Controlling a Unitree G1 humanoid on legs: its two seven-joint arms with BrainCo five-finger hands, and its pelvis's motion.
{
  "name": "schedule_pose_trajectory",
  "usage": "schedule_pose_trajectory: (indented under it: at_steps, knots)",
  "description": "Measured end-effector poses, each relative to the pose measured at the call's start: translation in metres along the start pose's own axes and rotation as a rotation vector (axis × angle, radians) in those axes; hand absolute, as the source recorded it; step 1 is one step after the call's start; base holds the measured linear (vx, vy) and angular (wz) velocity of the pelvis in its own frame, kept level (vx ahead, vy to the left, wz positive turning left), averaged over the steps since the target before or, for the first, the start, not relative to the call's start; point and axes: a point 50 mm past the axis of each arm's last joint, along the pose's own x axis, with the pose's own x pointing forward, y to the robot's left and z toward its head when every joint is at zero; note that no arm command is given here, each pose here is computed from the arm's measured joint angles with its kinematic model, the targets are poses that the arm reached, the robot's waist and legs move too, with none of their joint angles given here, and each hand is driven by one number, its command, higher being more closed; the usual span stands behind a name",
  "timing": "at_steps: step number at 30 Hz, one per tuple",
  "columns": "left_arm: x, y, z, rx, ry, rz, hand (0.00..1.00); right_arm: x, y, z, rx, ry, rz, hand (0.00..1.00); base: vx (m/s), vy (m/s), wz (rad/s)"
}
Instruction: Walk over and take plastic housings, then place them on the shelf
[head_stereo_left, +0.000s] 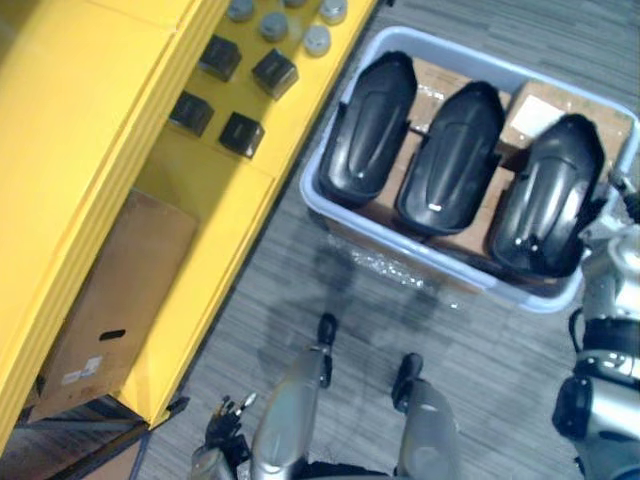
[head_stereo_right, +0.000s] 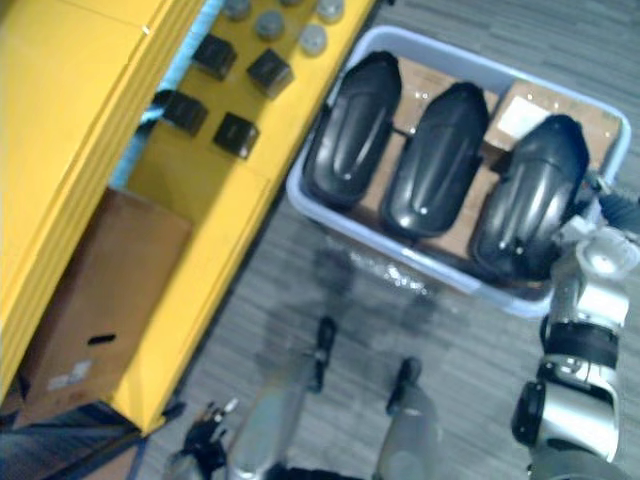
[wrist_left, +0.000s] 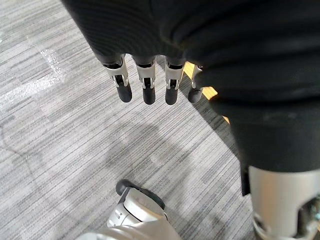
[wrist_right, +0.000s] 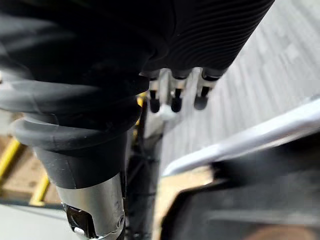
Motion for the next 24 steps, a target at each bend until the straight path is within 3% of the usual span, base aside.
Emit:
schedule_pose_trajectory:
  at_steps: [13, 24]
  knots:
    - [0.002, -0.005, 0.004, -0.039, -0.013, -0.009, 0.0, 0.001, -0.001, -0.021, -0.08, 0.112, 0.004, 0.0, -0.02, -0.004, -0.02]
    - [0.002, -0.006, 0.003, -0.088, -0.002, -0.004, 0.0, 0.007, 0.007, -0.007, -0.121, 0.096, 0.029, 0.0, -0.03, -0.01, 0.07]
